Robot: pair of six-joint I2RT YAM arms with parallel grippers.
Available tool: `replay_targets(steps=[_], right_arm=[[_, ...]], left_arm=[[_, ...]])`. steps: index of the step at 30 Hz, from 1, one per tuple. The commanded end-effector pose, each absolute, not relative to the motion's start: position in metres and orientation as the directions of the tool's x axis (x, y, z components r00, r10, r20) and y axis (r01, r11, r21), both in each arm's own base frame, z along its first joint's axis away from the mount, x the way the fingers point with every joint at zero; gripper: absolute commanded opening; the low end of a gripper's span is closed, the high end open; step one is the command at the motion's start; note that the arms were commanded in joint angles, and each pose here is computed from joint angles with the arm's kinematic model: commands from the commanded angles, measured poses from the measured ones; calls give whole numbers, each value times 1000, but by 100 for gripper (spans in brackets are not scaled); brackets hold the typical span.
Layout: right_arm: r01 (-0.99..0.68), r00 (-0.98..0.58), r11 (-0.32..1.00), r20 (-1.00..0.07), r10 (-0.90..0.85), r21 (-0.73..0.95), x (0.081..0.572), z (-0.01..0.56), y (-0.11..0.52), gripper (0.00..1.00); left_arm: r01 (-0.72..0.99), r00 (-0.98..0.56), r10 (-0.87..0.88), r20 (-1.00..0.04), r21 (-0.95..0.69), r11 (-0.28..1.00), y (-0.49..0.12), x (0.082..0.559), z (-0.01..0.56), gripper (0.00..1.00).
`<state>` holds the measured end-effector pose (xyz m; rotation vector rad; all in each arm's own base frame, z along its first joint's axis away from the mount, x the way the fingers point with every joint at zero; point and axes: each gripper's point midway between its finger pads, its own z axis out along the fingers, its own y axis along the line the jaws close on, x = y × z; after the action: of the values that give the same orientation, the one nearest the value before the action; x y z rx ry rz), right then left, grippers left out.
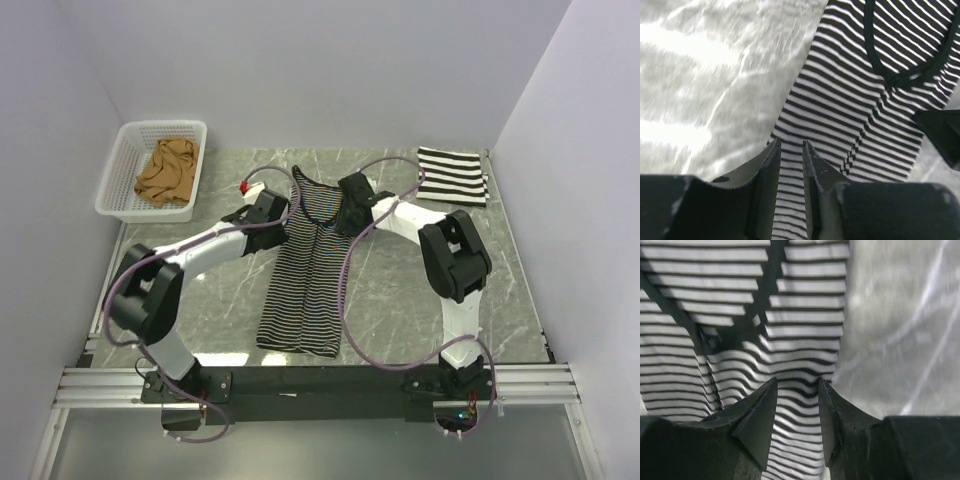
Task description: Fold and stack the tank tops
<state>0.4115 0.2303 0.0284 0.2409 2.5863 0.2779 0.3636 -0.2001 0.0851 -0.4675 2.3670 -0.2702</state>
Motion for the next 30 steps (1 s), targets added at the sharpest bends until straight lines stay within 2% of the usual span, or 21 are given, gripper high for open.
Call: replay_targets(steps=[1, 7, 9, 13, 19, 22, 26, 30], right_arm=[[139, -849, 971, -481, 218, 195, 428, 20, 219, 45], [143, -870, 982, -457, 185, 125, 447, 5, 209, 43], [137, -861, 984, -477, 176, 114, 463, 12, 208, 43], [130, -880, 989, -452, 148, 70, 481, 2, 201, 43], [85, -857, 992, -501, 121, 95, 523, 25, 203, 44], [63, -832, 991, -542, 119, 120, 523, 38, 204, 48], [54, -794, 989, -595, 126, 137, 520, 62, 201, 52], [76, -774, 989, -618, 138, 126, 504, 79, 187, 52]], left_arm=[[-198, -693, -358, -625, -313, 929, -206, 387, 91, 31], [-171, -718, -319, -619, -287, 943, -209, 425, 78, 33], [-165, -717, -309, -624, -280, 946, -212, 443, 77, 32], [-207, -690, -338, -640, -274, 939, -199, 478, 79, 32], [-282, -616, -401, -678, -286, 916, -177, 539, 84, 33], [-289, -544, -451, -708, -346, 892, -169, 579, 96, 33], [-278, -526, -492, -694, -407, 870, -166, 615, 75, 33], [-248, -540, -509, -670, -452, 857, -175, 623, 74, 29]])
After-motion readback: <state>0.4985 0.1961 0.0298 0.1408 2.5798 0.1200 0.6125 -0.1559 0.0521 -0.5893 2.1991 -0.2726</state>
